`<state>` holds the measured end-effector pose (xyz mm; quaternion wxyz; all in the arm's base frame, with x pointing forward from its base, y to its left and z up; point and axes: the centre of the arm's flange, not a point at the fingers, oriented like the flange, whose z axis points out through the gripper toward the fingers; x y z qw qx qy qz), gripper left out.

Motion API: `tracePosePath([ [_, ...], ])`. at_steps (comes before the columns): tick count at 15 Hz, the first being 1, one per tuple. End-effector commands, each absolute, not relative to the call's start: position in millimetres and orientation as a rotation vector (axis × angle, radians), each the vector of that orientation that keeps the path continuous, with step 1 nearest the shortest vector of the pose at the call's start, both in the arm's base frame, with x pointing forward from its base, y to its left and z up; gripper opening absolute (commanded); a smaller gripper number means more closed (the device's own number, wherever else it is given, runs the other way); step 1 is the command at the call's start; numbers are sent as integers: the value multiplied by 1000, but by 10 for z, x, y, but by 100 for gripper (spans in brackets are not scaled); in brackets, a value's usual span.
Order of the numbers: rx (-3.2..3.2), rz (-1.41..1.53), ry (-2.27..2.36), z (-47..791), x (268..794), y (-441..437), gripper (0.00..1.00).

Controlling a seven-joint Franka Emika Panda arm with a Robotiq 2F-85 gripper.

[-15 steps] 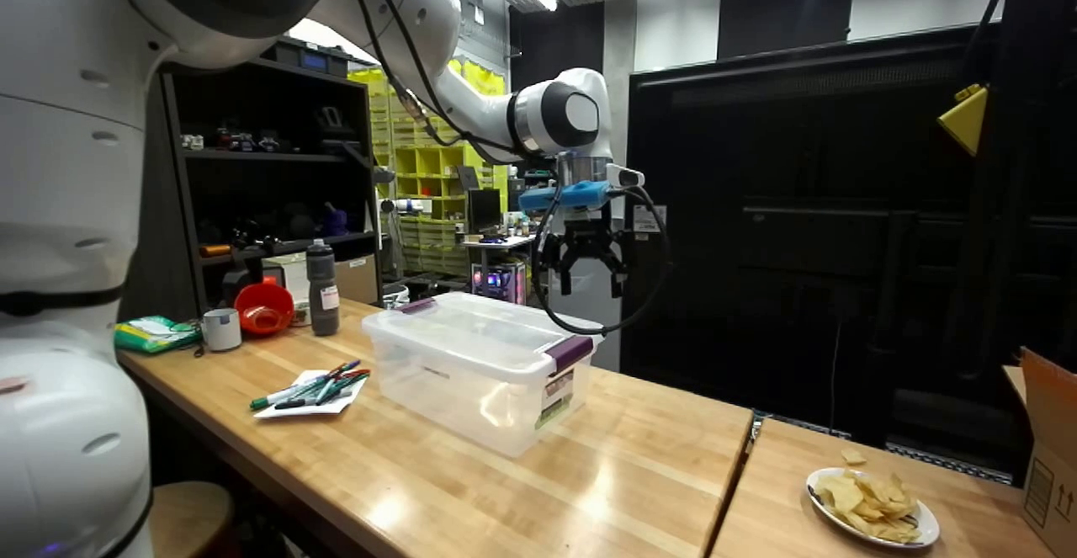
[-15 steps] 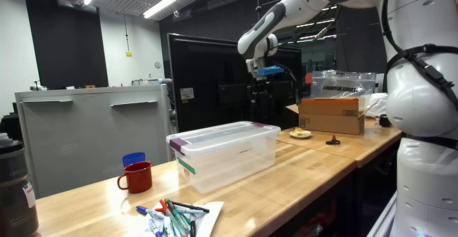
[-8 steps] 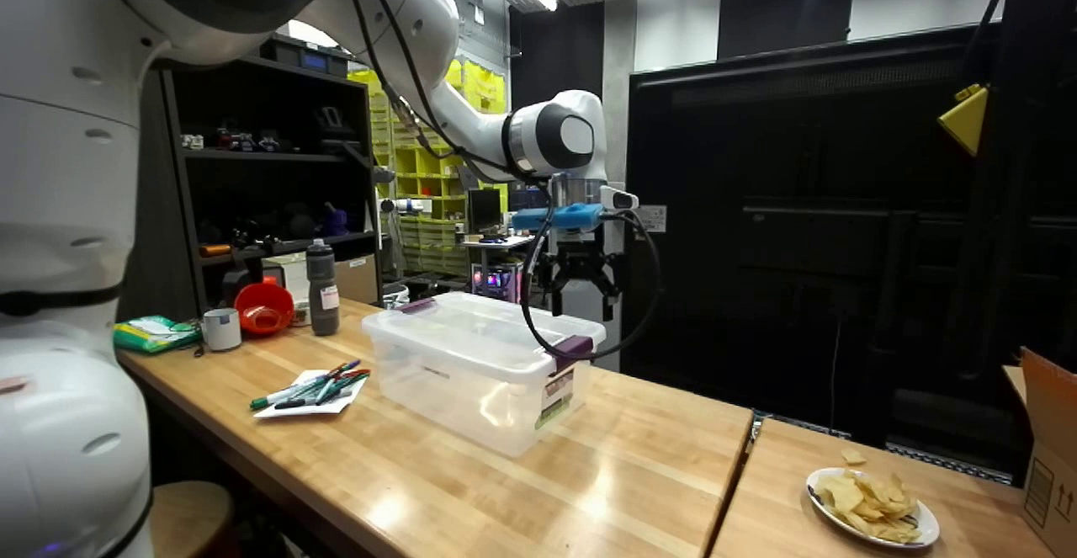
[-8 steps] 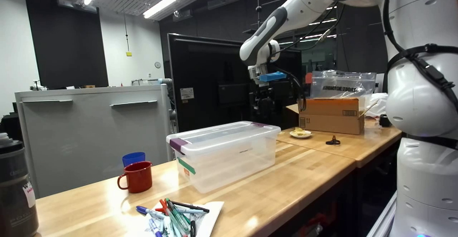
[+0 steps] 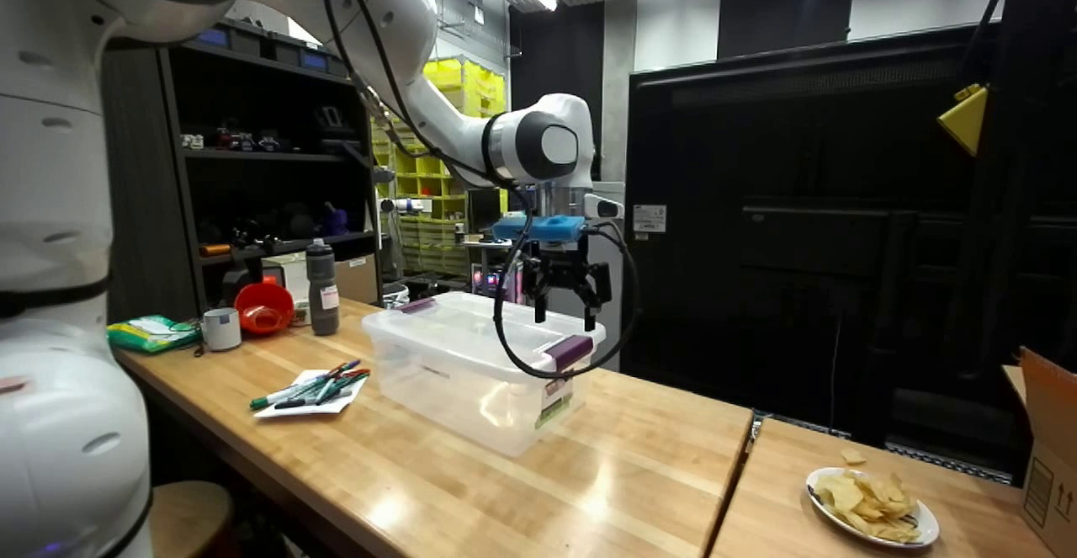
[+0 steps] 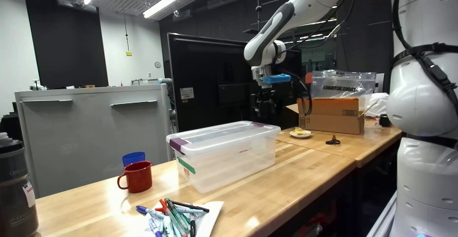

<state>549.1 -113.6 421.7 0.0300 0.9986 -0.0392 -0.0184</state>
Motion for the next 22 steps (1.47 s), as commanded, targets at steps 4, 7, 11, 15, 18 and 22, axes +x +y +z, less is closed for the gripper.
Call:
tracePosePath([
  [4, 3095, 17, -31, 4233, 5304, -663, 100],
  [7, 3097, -13, 13, 4143, 5350, -522, 100],
  [11, 3099, -34, 33, 4107, 5395, -498, 100],
  [15, 3103, -22, 31, 4200, 5423, -555, 100],
  [18, 3106, -4, 27, 4312, 5497, -577, 100],
  [22, 3097, -12, 15, 4384, 5616, -607, 100],
])
